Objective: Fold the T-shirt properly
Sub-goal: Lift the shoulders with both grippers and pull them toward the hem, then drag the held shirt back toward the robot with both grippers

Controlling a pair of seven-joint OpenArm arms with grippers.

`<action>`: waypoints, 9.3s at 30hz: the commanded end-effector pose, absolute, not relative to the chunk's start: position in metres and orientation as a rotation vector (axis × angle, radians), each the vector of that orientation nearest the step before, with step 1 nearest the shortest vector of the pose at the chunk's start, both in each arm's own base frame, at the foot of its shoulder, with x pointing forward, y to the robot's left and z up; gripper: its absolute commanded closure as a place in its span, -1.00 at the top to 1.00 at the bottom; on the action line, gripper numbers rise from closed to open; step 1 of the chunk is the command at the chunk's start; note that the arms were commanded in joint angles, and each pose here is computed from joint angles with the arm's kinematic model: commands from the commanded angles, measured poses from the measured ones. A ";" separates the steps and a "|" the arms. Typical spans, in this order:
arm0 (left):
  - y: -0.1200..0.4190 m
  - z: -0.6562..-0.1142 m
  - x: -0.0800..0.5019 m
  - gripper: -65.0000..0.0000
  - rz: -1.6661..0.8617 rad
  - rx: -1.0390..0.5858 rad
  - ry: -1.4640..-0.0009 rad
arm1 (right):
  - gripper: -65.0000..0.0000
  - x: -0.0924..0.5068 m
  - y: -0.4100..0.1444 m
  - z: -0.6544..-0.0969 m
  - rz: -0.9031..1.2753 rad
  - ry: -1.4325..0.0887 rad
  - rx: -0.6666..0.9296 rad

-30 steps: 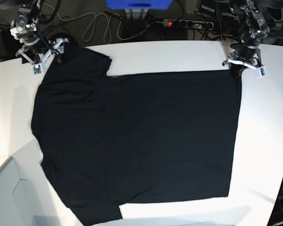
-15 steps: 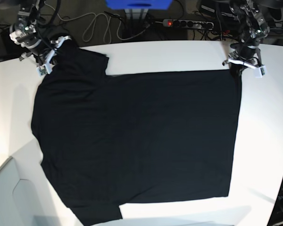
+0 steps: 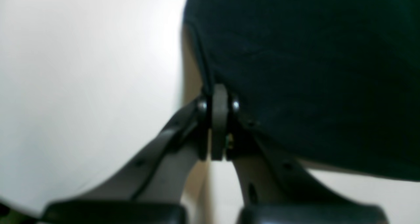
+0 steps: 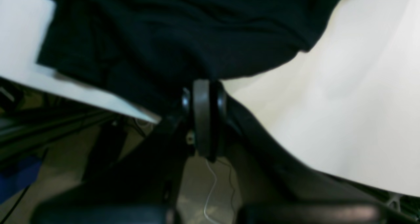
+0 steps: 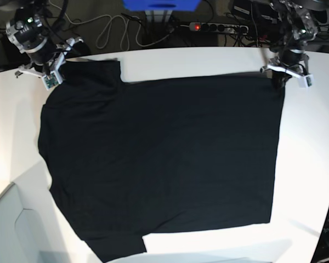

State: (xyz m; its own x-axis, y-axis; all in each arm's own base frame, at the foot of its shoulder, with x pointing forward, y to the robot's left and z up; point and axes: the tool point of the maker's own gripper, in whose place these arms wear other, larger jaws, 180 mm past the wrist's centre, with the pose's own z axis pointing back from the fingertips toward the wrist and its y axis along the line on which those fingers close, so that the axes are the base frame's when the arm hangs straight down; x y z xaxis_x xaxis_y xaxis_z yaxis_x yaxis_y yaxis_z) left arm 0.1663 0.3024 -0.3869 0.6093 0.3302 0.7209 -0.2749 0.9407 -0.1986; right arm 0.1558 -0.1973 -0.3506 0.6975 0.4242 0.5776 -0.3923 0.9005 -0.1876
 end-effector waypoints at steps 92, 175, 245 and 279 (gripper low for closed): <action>0.332 -0.328 0.380 -1.00 0.362 -0.136 -1.130 | -0.79 0.426 -0.217 -0.314 0.511 -0.906 0.022; 0.349 -0.411 0.308 -1.00 0.513 -0.126 -0.932 | -0.98 0.341 -0.294 -0.406 0.263 -0.682 0.050; 0.339 -0.415 0.144 -0.93 0.380 0.039 -0.648 | -0.99 0.188 -0.326 -0.367 0.501 -0.401 -0.294; 0.341 -0.324 0.155 -0.01 0.335 0.179 -0.873 | 0.30 0.166 -0.342 -0.347 0.454 -0.400 -0.363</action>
State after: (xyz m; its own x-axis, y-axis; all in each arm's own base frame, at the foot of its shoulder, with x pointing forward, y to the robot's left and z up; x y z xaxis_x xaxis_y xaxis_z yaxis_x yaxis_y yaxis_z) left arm 0.1499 0.3380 -0.3346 0.6194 0.2351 0.7490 -0.3652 0.9309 0.0098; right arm 0.1576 -0.3446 -0.3555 0.8478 0.4619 0.2606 -0.3360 0.8480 -0.4098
